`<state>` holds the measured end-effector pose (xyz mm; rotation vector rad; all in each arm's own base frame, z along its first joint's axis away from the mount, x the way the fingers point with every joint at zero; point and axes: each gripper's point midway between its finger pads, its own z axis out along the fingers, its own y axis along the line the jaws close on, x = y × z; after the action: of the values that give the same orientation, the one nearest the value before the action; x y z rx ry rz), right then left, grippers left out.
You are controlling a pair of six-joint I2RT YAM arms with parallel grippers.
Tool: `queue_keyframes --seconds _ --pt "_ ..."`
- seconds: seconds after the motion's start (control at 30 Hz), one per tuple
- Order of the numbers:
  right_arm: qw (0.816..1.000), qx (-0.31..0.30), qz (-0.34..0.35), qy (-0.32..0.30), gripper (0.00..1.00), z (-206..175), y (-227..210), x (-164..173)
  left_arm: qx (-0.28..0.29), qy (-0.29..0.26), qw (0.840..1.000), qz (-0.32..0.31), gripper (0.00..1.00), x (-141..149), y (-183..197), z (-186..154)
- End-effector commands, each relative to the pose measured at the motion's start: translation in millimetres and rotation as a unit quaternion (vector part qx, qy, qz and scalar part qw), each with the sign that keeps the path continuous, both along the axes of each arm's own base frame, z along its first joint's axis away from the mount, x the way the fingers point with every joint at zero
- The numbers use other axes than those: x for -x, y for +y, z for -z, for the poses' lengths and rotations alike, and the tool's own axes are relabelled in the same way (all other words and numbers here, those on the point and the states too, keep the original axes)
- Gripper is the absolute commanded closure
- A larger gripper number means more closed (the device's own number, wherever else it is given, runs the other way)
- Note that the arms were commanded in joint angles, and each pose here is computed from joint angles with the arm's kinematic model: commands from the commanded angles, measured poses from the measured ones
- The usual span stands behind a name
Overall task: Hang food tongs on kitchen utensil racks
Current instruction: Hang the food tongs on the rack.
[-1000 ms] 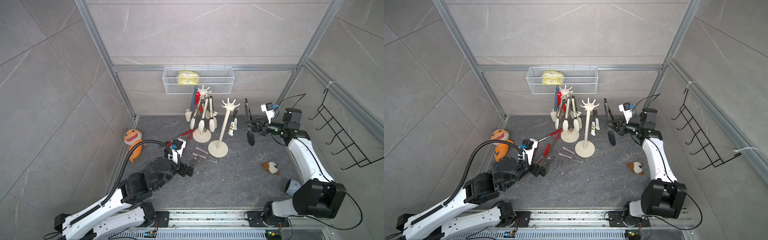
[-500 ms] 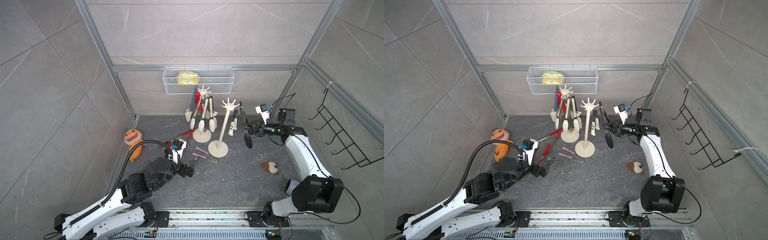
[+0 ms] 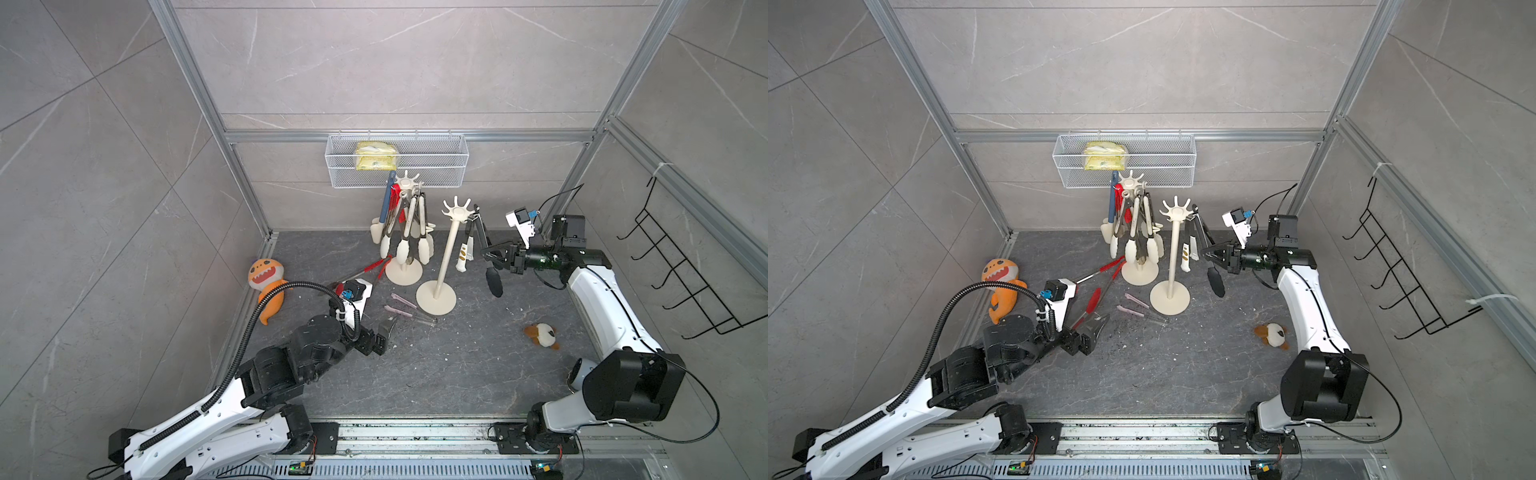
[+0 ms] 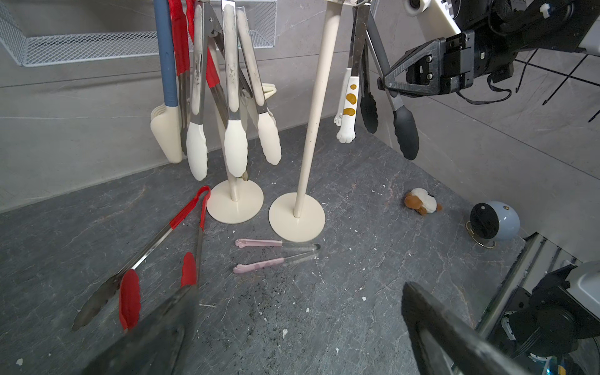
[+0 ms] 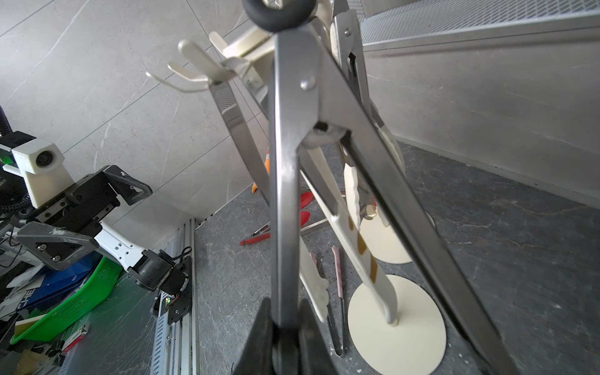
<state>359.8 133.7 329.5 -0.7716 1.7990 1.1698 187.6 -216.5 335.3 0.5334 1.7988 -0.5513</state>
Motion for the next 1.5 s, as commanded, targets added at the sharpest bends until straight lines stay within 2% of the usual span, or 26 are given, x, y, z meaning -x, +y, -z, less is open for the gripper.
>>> queue_keyframes --seconds 0.0,0.47,0.63,0.77,0.9,0.97,1.1,1.23,1.47 --pt "1.000 -0.001 -0.015 -0.014 1.00 -8 4 3 0.022 -0.007 1.000 -0.001 0.00 1 2 -10" --pt "1.000 0.006 -0.012 0.015 0.99 14 3 3 0.022 -0.006 1.000 -0.005 0.00 0 3 -9" --pt "1.000 0.011 -0.008 0.014 0.77 17 2 2 0.021 -0.006 1.000 -0.009 0.00 0 4 -8" --pt "1.000 0.025 0.002 0.003 0.63 16 0 0 0.025 -0.002 0.999 -0.022 0.00 -3 7 -6" --pt "0.998 0.045 0.030 -0.016 0.53 12 -5 -7 0.032 0.005 0.999 -0.032 0.00 -4 10 -3" --pt "0.995 0.066 0.070 -0.028 0.51 11 -12 -17 0.031 0.011 0.998 -0.053 0.00 -8 15 2" --pt "0.985 0.091 0.139 -0.049 0.48 4 -26 -28 0.028 0.034 0.995 -0.090 0.00 -13 23 12" --pt "0.980 0.090 0.170 -0.057 0.45 -3 -28 -28 0.019 0.068 0.988 -0.140 0.00 -21 34 30" --pt "0.976 0.092 0.186 -0.063 0.40 -10 -19 -11 0.030 0.176 0.958 -0.226 0.00 -36 63 75"
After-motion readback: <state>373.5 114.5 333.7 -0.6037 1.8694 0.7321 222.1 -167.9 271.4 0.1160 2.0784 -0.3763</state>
